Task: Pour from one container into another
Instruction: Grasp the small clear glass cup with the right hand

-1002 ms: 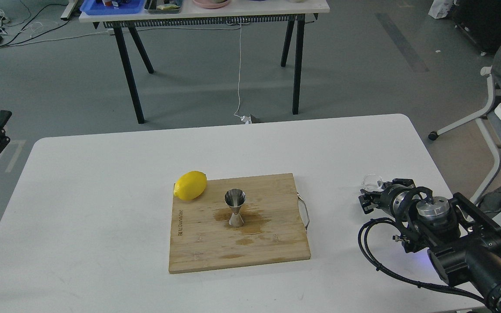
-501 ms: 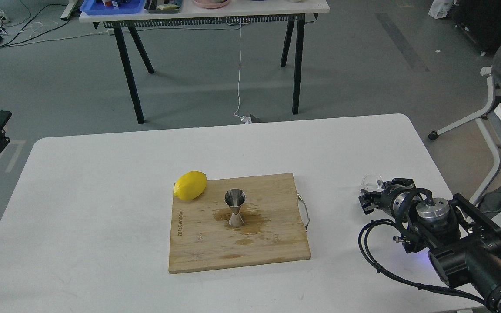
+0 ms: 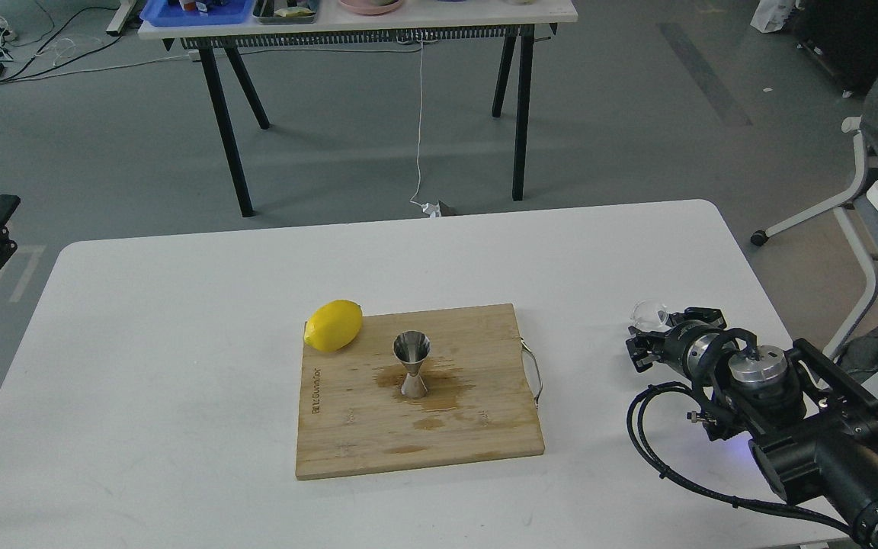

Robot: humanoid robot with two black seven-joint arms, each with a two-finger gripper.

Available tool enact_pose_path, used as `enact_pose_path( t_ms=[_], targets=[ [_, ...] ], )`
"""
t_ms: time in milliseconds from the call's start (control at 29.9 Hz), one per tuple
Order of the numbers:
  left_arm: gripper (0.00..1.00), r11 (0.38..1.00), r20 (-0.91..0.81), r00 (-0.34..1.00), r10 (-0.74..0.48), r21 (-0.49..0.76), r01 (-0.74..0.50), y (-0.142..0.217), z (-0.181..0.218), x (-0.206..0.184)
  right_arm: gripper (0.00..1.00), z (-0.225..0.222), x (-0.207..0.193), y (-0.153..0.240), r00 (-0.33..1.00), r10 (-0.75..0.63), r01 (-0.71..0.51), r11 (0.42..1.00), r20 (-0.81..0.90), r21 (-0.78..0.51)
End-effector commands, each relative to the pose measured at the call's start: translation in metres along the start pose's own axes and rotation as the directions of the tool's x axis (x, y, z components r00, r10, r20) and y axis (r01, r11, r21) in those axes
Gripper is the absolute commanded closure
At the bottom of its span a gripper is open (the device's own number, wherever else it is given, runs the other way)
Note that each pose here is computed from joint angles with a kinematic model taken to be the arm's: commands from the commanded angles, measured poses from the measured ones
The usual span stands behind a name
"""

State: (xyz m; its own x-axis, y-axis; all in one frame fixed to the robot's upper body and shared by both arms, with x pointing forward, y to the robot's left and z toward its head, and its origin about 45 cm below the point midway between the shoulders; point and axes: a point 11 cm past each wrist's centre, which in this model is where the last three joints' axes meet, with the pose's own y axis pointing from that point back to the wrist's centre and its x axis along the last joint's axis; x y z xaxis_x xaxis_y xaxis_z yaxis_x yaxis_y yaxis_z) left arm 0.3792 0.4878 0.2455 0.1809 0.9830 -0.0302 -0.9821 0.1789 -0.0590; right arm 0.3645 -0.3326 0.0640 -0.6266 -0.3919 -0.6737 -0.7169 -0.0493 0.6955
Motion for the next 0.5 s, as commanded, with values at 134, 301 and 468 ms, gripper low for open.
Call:
enact_pose_path(
  t_ms=[134,301,468],
  targets=[
    [0.01,1.0,0.0,1.0,0.0,0.0,0.0,0.0,0.0,0.0,0.67,0.012,-0.028,0.003,0.992,-0.066,0.064,0.998,-0.107,-0.022],
    [0.01,1.0,-0.001,1.0,-0.001,0.003,0.001,0.0,-0.001,-0.001,0.67,0.032,-0.056,0.007,0.968,-0.132,0.121,0.991,-0.215,-0.064],
    [0.01,1.0,-0.001,1.0,-0.013,0.02,0.013,0.0,-0.007,-0.005,0.67,0.049,-0.067,0.011,0.934,-0.174,0.152,0.984,-0.313,-0.094]
  ],
)
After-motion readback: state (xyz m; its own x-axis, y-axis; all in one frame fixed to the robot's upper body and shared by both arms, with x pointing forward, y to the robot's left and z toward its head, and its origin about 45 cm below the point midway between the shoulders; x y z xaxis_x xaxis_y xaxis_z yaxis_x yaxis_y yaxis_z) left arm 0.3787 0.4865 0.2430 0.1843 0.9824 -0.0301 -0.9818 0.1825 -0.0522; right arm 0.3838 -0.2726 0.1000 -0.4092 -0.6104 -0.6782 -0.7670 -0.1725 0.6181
